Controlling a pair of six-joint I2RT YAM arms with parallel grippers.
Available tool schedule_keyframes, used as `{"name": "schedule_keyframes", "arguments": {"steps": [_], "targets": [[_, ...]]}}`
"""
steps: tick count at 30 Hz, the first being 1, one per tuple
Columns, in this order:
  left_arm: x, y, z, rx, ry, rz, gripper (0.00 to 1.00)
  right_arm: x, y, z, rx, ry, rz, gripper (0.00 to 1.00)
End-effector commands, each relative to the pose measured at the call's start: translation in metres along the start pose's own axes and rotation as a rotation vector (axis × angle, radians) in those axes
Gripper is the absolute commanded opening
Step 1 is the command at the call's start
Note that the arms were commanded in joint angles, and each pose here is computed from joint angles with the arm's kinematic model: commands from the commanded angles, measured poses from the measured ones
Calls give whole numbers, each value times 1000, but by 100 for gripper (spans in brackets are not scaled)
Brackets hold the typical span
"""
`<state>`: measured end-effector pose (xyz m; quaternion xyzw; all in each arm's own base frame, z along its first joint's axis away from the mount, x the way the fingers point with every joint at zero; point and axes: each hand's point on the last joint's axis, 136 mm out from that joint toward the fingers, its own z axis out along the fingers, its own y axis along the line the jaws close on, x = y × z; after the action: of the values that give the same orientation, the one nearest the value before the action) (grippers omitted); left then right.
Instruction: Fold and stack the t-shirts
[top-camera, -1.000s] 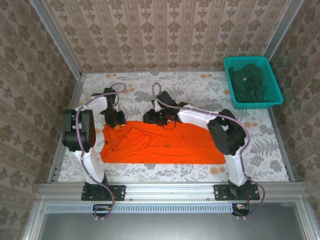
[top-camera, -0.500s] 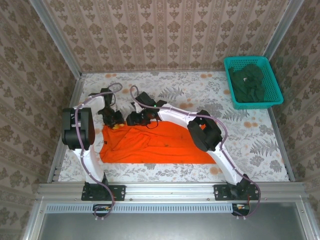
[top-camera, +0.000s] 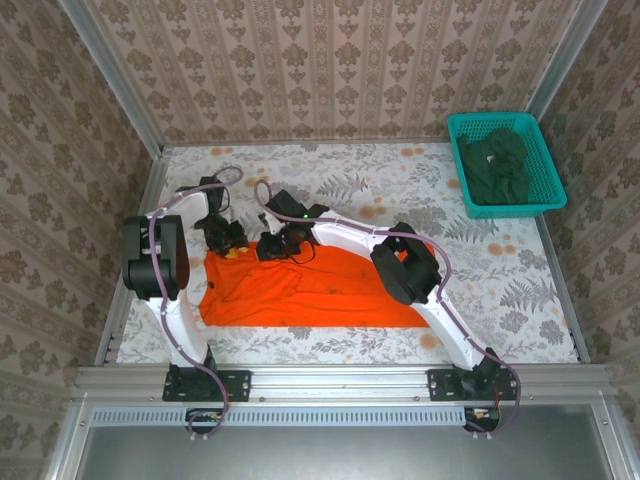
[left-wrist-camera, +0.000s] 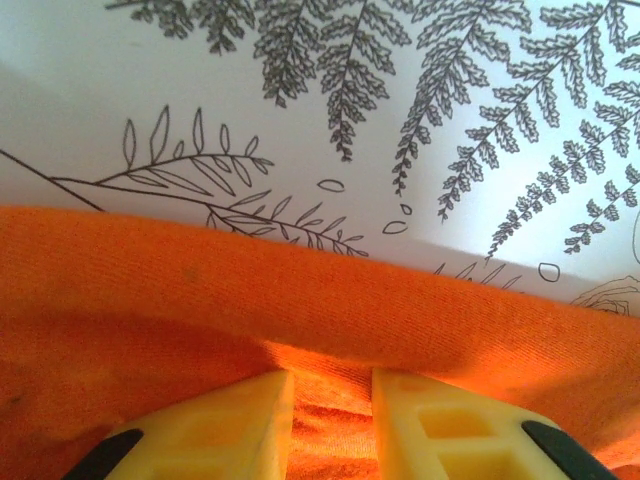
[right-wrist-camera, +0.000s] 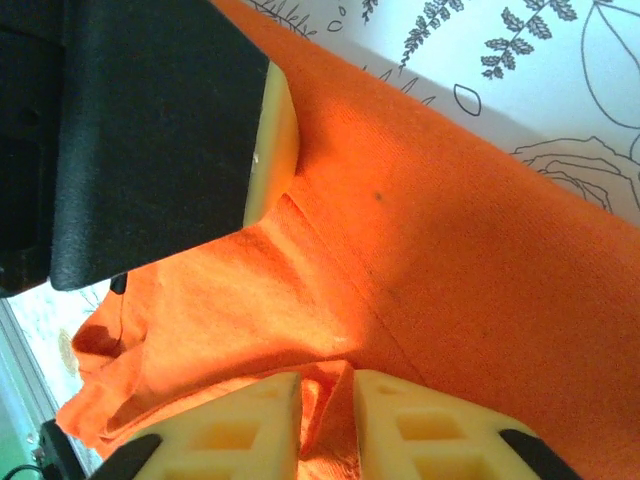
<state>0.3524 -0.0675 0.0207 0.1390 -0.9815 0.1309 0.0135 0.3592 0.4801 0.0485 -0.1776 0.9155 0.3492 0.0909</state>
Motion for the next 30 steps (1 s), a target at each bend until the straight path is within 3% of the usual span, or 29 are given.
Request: {"name": "schedule_keyframes", "arguments": {"steps": [1,3,6,10,15,25,30], "targets": [[3,12,10,-47,27,-31,28,9,9,-9,-9,29,-33,18],[4,12,11,-49,29,-27,28,10,8,-11,-4,30,-42,20],[5,12,10,-53,27,-23,28,10,7,-12,9,25,-46,36],[5,10,9,-53,27,-20,28,10,6,-12,18,21,-49,45],[5,8,9,-55,28,-13,29,12,7,-11,33,20,-73,45],[5,7,7,-57,23,-8,29,8,11,-19,36,-3,-91,13],[6,8,8,-63,21,-5,29,8,22,-31,6,-20,-129,3]]}}
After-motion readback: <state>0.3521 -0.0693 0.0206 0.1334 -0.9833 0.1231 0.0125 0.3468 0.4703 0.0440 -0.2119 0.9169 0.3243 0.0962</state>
